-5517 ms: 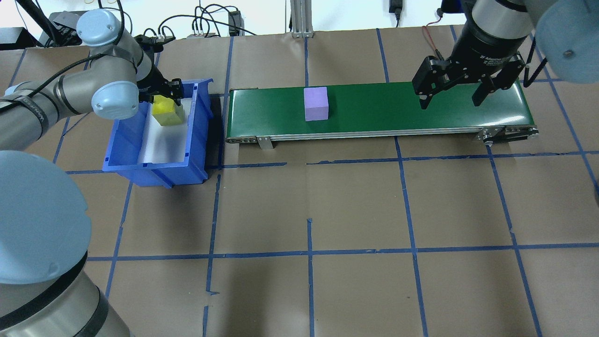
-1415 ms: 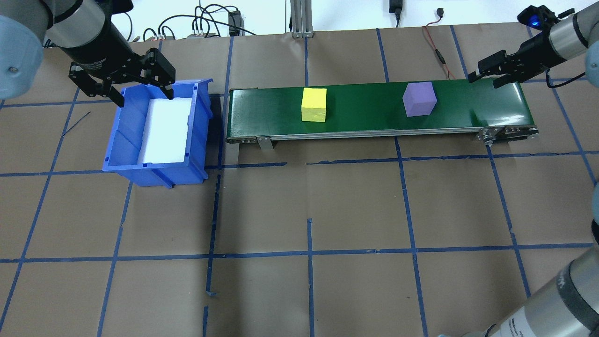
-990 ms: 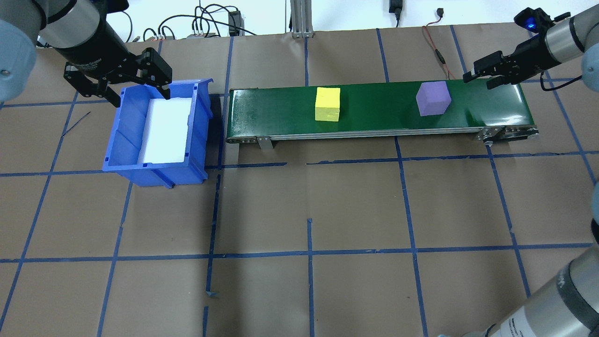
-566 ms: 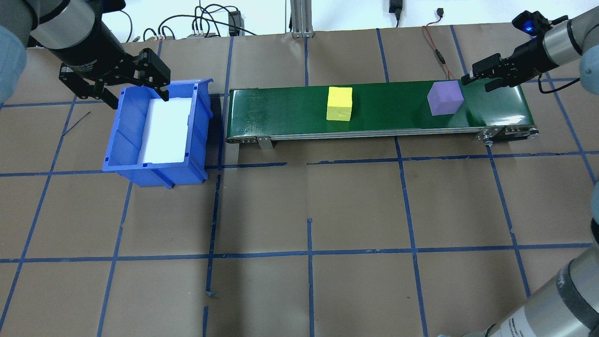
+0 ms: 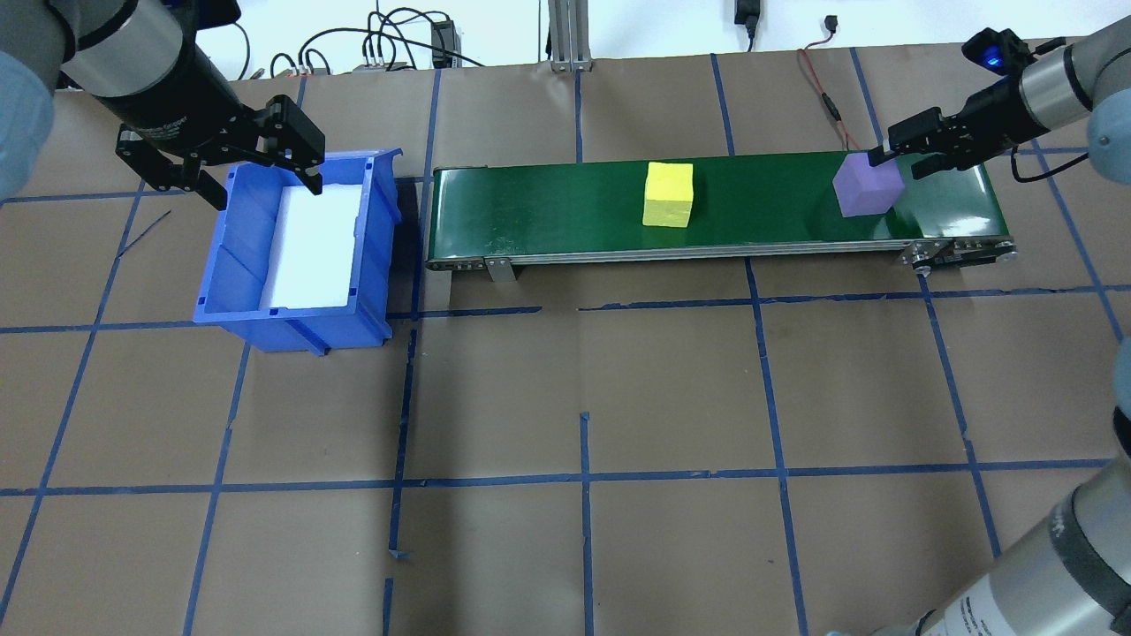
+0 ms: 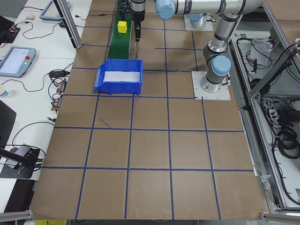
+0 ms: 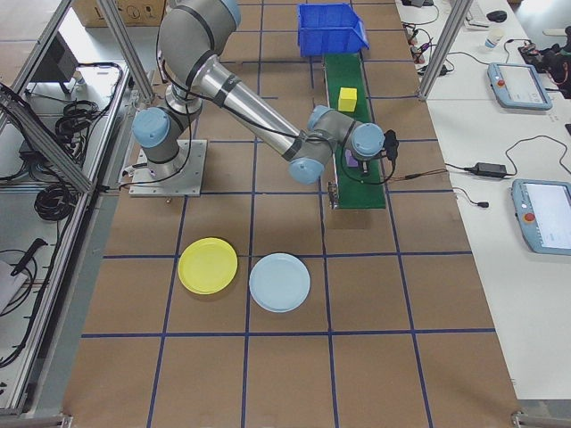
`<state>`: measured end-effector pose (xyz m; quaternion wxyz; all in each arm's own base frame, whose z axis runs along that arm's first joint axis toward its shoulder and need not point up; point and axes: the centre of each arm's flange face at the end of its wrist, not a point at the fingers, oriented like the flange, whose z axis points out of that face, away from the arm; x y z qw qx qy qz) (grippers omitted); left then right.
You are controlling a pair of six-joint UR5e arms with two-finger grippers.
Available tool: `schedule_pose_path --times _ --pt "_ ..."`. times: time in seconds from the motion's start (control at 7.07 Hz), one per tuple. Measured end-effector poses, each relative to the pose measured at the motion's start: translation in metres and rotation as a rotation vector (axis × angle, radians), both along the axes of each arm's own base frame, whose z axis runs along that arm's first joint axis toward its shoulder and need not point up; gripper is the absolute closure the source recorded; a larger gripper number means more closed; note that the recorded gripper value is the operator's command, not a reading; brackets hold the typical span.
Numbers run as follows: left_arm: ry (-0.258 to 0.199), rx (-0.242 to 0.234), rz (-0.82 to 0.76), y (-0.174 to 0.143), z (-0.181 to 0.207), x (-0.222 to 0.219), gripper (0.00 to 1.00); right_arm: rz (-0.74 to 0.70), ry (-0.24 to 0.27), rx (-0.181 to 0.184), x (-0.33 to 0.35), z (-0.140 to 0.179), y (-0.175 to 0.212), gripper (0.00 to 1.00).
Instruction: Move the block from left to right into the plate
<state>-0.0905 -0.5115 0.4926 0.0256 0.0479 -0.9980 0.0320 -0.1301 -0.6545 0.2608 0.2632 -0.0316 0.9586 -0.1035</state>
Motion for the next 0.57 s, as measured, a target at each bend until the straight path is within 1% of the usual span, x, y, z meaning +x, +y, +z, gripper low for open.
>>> schedule_pose_path --times 0.14,0.28,0.42,0.57 --pt "0.000 0.002 0.000 0.0002 -0.0007 -0.0002 0.00 0.000 0.001 0.002 -0.0005 -0.0021 -0.0002 0.03" --pt "-0.001 0.002 -0.001 0.0003 -0.0009 -0.0004 0.00 0.001 0.006 0.007 -0.0013 -0.0046 0.0001 0.22" --pt "-0.001 0.003 -0.001 0.0004 -0.0011 -0.0005 0.00 0.000 0.029 0.023 -0.0035 -0.0079 0.0011 0.38" --pt "-0.002 0.003 -0.002 0.0005 -0.0011 -0.0008 0.00 -0.006 0.058 0.045 -0.0063 -0.0106 0.0024 0.57"
